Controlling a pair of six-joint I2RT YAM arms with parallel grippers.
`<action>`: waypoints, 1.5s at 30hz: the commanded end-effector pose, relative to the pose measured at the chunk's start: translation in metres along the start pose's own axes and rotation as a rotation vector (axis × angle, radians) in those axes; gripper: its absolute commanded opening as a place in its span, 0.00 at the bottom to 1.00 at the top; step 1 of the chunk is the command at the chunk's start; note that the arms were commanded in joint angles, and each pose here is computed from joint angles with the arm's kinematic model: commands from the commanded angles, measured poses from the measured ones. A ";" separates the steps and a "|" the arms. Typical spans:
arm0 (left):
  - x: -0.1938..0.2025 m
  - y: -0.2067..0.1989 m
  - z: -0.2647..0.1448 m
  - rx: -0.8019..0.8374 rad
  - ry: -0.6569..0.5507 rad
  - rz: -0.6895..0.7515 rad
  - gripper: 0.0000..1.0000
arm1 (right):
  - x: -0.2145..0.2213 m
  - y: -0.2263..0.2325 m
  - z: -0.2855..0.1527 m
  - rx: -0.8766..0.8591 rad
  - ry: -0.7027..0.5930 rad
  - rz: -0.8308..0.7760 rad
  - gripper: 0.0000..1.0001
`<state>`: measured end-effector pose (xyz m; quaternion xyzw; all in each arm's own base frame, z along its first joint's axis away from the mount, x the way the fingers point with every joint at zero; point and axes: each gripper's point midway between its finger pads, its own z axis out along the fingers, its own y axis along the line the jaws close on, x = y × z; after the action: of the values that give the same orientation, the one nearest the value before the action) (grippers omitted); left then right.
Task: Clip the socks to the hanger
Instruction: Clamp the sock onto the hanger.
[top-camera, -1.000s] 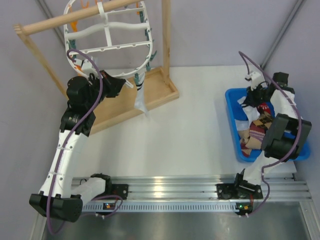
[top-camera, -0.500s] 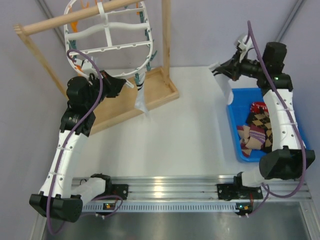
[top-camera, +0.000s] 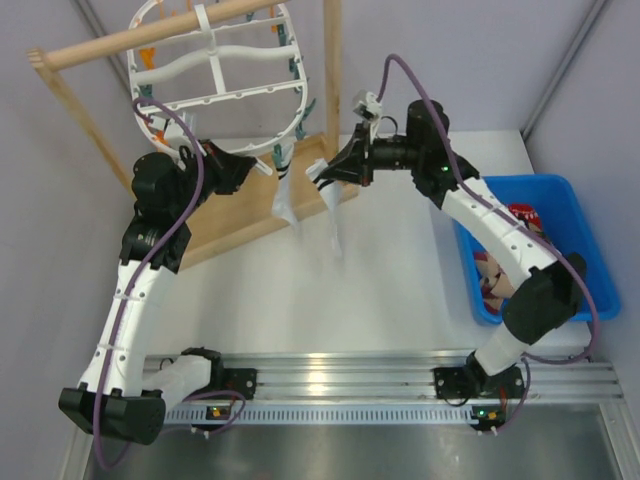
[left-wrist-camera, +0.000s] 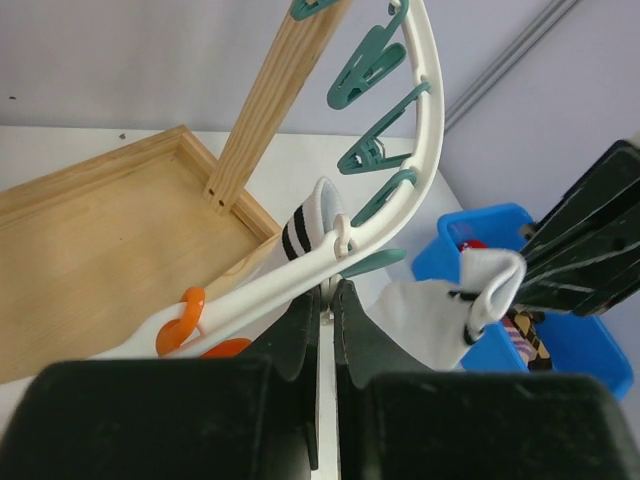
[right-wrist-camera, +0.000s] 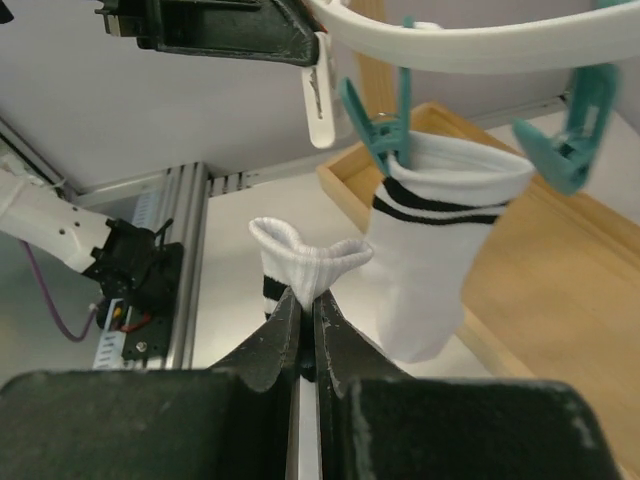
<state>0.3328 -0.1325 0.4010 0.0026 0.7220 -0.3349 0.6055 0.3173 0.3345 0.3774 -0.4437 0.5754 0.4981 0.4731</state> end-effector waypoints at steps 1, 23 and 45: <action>-0.010 -0.017 -0.002 0.071 -0.025 -0.016 0.00 | -0.007 0.022 0.036 -0.086 -0.050 -0.012 0.00; -0.001 -0.035 0.001 0.187 0.023 -0.067 0.00 | 0.015 0.019 0.087 -0.138 -0.063 -0.006 0.00; 0.011 -0.029 0.002 0.182 0.055 -0.060 0.00 | 0.004 0.018 0.097 -0.154 -0.086 -0.021 0.00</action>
<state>0.3257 -0.1522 0.4108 0.0223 0.7044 -0.4016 0.5848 0.3159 0.4251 0.3279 -0.4468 0.5636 0.5496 0.4250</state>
